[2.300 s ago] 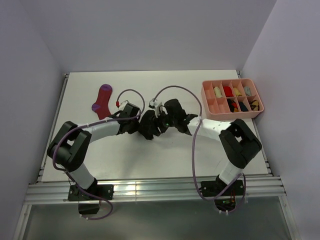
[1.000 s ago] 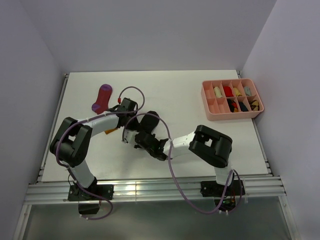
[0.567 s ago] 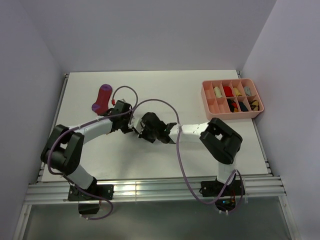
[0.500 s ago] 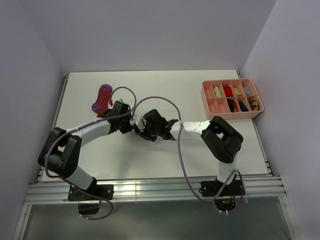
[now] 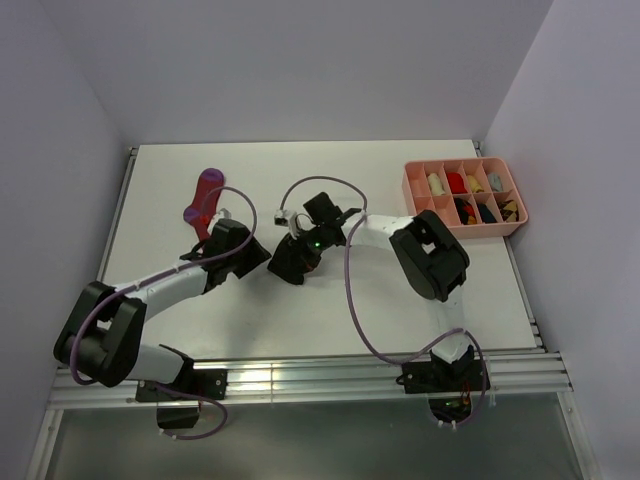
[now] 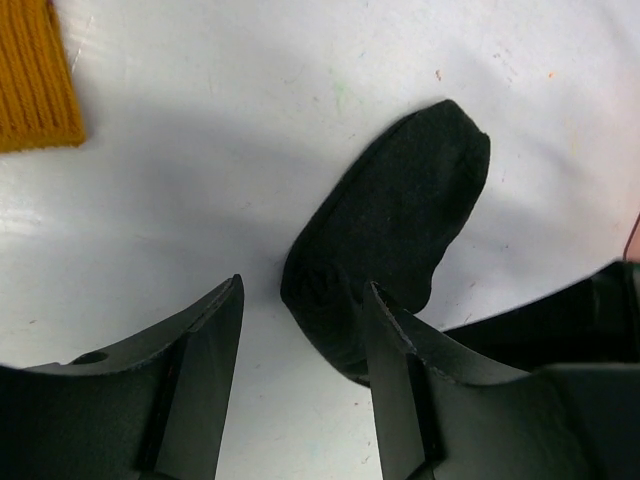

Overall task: Roll the socks
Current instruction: Roll the sock at the center of the board.

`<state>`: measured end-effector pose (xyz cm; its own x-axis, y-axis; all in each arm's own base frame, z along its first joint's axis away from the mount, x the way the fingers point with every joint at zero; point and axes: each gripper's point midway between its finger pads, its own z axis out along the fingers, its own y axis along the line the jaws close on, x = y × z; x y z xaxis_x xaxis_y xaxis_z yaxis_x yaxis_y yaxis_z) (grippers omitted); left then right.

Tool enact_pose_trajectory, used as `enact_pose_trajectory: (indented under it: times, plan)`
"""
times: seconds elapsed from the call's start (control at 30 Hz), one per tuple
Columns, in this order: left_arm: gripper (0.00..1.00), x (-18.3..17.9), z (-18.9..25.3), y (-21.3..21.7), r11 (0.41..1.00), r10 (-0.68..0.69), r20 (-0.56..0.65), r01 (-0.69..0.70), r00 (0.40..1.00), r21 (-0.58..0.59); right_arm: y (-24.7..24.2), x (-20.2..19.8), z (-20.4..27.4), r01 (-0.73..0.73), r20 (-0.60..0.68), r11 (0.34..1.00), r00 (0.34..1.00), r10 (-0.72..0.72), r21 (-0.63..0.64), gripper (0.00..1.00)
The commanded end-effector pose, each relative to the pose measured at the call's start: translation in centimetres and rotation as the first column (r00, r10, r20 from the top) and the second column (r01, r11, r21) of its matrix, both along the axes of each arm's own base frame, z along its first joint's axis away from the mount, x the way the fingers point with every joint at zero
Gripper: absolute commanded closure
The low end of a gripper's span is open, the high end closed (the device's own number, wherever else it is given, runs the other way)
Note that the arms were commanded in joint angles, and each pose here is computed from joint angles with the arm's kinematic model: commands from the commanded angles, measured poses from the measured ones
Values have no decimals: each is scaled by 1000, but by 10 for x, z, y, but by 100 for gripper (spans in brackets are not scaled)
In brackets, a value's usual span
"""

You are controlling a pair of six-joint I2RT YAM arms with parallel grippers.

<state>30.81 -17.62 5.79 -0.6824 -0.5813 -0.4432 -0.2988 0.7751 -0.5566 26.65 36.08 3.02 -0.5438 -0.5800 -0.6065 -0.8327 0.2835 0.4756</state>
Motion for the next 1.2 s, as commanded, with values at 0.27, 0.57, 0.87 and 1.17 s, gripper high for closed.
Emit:
enact_pose_trajectory:
  times: [0.27,0.57,0.87,1.17]
  plan:
    - [44,5,0,-25,995,-24,37,27,999,-99,-5,1,-9,48,-264,996,964,-28,70,100]
    - [46,-1,-15,-32,995,-37,-4,36,999,-93,-7,14,-7,57,-276,997,960,-40,53,100]
    - [44,10,-3,-26,999,-28,27,29,999,-39,-12,17,1,19,-210,999,978,-11,34,100]
    - [58,58,34,-31,989,-146,148,149,978,-7,-12,19,-1,-7,-177,1000,984,9,11,100]
